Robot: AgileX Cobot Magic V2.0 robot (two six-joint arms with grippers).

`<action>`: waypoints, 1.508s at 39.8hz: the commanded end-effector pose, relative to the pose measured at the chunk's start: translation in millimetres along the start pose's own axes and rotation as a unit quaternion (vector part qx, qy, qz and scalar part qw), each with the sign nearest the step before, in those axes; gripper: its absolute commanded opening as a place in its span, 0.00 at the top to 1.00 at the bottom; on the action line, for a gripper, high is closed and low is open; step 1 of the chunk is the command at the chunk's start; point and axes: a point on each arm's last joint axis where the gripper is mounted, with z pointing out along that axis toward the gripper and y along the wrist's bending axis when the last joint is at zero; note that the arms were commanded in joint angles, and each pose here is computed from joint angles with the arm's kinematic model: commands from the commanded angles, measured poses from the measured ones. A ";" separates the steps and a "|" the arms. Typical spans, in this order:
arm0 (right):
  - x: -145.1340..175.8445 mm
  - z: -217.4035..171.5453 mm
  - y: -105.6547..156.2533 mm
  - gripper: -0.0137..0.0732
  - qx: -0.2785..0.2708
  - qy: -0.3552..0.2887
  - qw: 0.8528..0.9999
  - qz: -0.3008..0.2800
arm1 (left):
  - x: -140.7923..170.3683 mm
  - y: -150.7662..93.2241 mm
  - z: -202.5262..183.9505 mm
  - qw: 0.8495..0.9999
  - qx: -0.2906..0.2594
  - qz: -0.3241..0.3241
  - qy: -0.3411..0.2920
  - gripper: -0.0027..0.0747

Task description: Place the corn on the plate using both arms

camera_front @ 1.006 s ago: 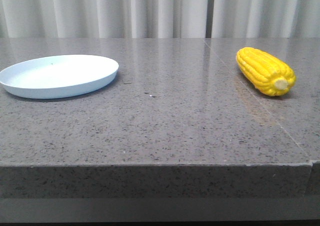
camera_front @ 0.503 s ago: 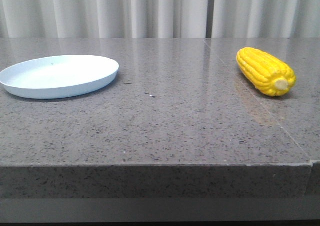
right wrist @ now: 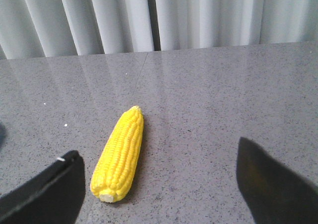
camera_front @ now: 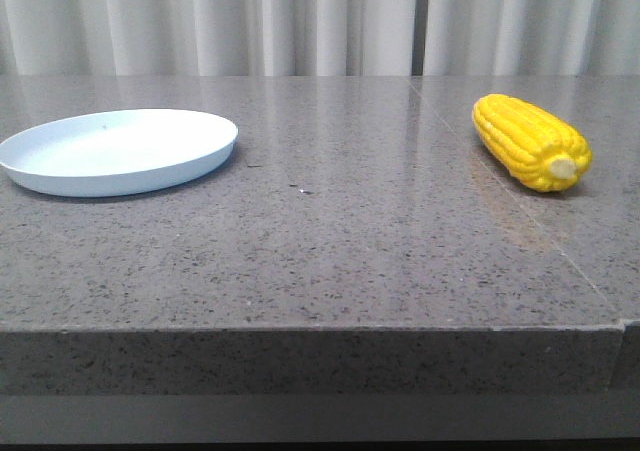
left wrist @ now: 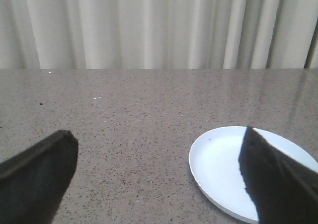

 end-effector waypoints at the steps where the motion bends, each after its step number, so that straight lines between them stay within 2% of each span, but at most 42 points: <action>1: -18.8 -1.3 1.6 0.10 -0.001 -0.055 0.998 -0.002 | -20.5 -0.1 -1.2 0.998 0.001 0.000 -0.063 0.19; 6: -18.8 -1.3 1.6 0.10 -0.001 -0.055 0.998 -0.002 | -21.0 -0.1 1.8 0.998 0.001 0.000 -0.061 0.19; 10: -18.8 -1.3 1.6 0.10 -0.001 -0.055 0.998 -0.002 | -22.1 -0.4 15.9 1.000 0.002 0.000 -0.030 0.19; 15: -18.8 -1.3 1.6 0.10 -0.001 -0.055 0.998 -0.002 | -30.2 -3.4 47.0 0.999 0.011 0.001 0.046 0.19; 20: -18.8 -1.3 1.6 0.10 -0.001 -0.055 0.998 -0.002 | -38.7 -14.9 80.5 0.990 0.038 0.009 0.136 0.19; 26: -18.4 -1.2 1.5 0.10 -0.001 -0.055 0.998 -0.002 | -45.2 -37.0 123.2 0.970 0.073 0.023 0.229 0.19; 31: -18.2 -1.1 1.5 0.10 -0.001 -0.054 0.999 -0.002 | -44.1 -43.5 156.1 0.940 0.060 0.007 0.336 0.19; 38: -18.2 -1.1 1.5 0.10 -0.001 -0.054 0.999 -0.002 | -41.0 -50.5 198.5 0.905 0.051 0.015 0.423 0.19; 49: -18.2 -1.1 1.5 0.10 -0.001 -0.054 0.999 -0.002 | -11.0 -57.7 241.3 0.873 0.046 0.022 0.486 0.19; 60: -18.2 -1.1 1.5 0.10 -0.001 -0.054 0.999 -0.002 | 11.2 -61.1 254.1 0.855 0.047 0.018 0.516 0.20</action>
